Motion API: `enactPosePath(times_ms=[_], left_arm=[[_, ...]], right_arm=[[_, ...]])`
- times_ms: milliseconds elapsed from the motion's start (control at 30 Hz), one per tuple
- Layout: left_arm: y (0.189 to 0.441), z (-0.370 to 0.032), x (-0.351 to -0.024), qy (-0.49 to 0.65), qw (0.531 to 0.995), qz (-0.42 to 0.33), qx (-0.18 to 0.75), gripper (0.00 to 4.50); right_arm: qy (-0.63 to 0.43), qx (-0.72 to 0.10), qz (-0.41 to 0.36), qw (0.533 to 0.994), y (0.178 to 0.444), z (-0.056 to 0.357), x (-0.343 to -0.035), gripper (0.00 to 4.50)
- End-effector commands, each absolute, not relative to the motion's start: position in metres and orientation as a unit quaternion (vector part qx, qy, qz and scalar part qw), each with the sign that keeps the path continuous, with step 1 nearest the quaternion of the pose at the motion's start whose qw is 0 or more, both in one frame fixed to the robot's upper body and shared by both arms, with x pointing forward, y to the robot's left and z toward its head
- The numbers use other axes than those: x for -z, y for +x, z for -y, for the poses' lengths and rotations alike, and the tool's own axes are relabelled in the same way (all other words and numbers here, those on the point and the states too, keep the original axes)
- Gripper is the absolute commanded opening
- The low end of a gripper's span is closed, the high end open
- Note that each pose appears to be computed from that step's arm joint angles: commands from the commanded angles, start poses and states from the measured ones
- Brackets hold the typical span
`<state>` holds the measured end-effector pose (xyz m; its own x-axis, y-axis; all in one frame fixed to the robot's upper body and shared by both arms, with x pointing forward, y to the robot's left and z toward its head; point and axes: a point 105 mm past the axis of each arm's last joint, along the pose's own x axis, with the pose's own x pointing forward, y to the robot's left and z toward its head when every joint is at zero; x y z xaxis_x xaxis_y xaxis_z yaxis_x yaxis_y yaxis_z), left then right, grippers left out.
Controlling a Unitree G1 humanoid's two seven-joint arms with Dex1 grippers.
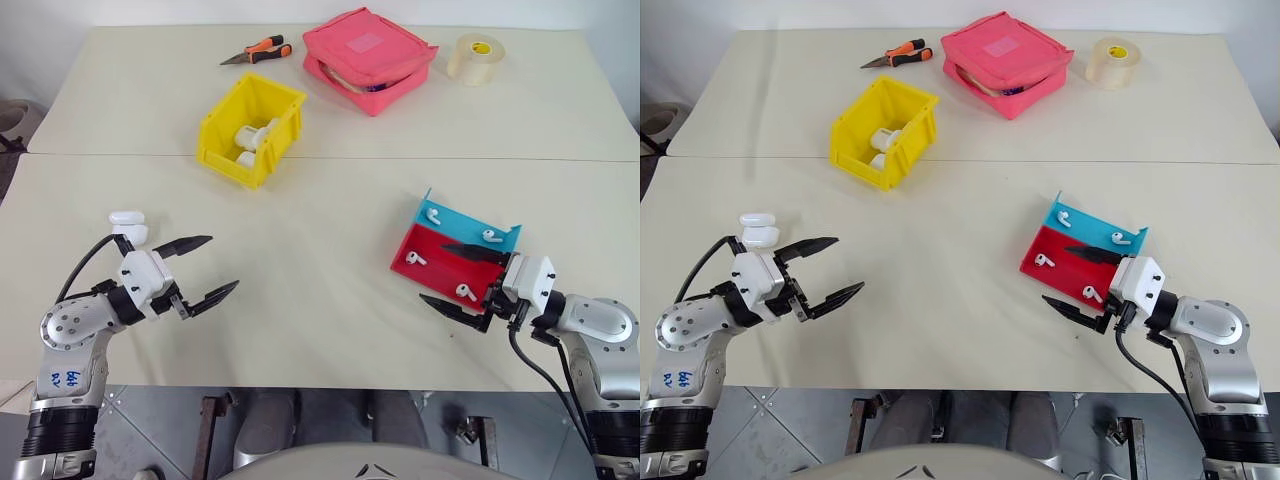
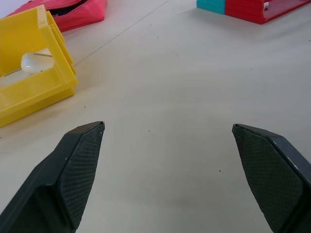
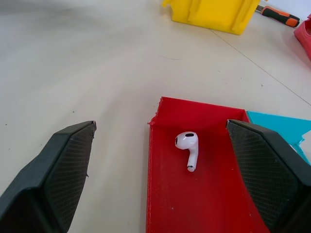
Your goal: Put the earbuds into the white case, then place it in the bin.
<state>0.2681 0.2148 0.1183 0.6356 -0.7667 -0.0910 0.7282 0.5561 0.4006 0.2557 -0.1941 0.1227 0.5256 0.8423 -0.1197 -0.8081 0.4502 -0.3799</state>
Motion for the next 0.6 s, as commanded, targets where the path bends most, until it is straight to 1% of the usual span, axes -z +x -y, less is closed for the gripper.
enactPosePath(times_ms=[33, 267, 333, 500, 600], left_arm=[[0.267, -0.211, -0.131, 0.209, 0.877, 0.072, 0.427, 4.48], [0.269, -0.213, -0.14, 0.178, 0.889, 0.093, 0.412, 4.48], [0.271, -0.222, -0.144, 0.169, 0.904, 0.099, 0.38, 4.48], [0.268, -0.259, -0.151, 0.152, 0.949, 0.111, 0.253, 4.48], [0.245, -0.295, -0.146, 0.131, 0.978, 0.111, 0.117, 4.48]], right_arm=[[-0.201, -0.487, 0.061, 0.848, 0.255, 0.193, -0.13, 4.5], [-0.198, -0.486, 0.062, 0.849, 0.255, 0.194, -0.132, 4.5], [-0.189, -0.486, 0.07, 0.85, 0.256, 0.192, -0.134, 4.5], [-0.17, -0.504, 0.105, 0.84, 0.26, 0.171, -0.15, 4.5], [-0.151, -0.532, 0.15, 0.819, 0.259, 0.141, -0.168, 4.5]])
